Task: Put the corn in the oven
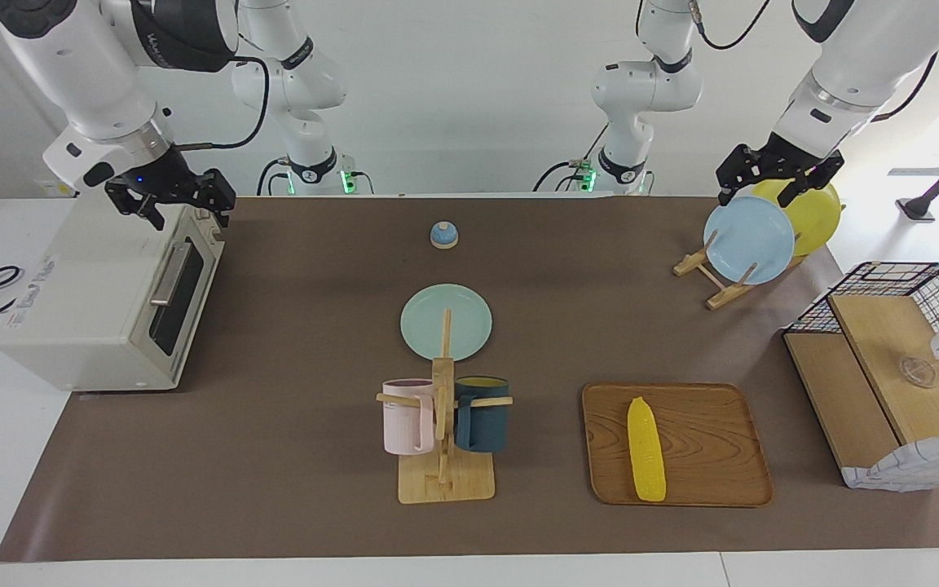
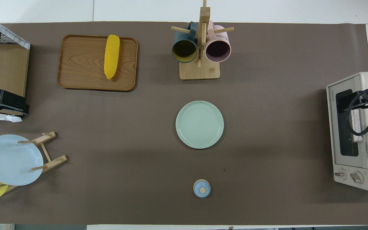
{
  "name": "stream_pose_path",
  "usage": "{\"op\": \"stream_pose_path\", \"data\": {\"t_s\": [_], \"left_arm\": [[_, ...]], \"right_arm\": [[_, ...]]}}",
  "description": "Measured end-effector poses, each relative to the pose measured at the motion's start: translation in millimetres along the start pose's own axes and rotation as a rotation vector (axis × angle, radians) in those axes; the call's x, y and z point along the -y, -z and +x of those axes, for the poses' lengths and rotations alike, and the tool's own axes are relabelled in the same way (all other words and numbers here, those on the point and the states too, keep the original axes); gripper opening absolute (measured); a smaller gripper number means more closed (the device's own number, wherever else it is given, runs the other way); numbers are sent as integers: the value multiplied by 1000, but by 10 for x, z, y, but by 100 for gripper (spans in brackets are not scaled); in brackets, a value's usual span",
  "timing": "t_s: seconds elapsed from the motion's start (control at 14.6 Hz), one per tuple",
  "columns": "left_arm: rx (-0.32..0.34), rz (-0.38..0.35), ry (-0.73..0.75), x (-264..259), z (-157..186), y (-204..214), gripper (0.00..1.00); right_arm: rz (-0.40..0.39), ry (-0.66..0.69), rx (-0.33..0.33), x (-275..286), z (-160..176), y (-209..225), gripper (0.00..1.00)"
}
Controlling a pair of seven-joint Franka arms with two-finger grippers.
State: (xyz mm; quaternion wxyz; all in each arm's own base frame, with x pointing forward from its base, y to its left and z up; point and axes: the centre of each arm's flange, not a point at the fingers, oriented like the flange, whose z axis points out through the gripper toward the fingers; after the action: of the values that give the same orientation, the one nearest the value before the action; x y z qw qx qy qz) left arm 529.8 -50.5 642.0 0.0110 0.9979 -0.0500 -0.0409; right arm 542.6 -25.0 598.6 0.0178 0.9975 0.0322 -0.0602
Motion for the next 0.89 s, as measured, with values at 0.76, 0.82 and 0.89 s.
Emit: {"op": "stream_pose_path", "data": {"t_s": [0.76, 0.82, 0.89], "left_arm": [[-74, -11, -19, -117, 536, -454, 100], [-65, -11, -30, -191, 700, -674, 100], [-55, -10, -45, -286, 881, -931, 100]], "right_arm": [[-3, 27, -41, -72, 40, -139, 70], [-2, 26, -42, -134, 20, -225, 60], [-2, 31, -46, -214, -7, -312, 50]]}}
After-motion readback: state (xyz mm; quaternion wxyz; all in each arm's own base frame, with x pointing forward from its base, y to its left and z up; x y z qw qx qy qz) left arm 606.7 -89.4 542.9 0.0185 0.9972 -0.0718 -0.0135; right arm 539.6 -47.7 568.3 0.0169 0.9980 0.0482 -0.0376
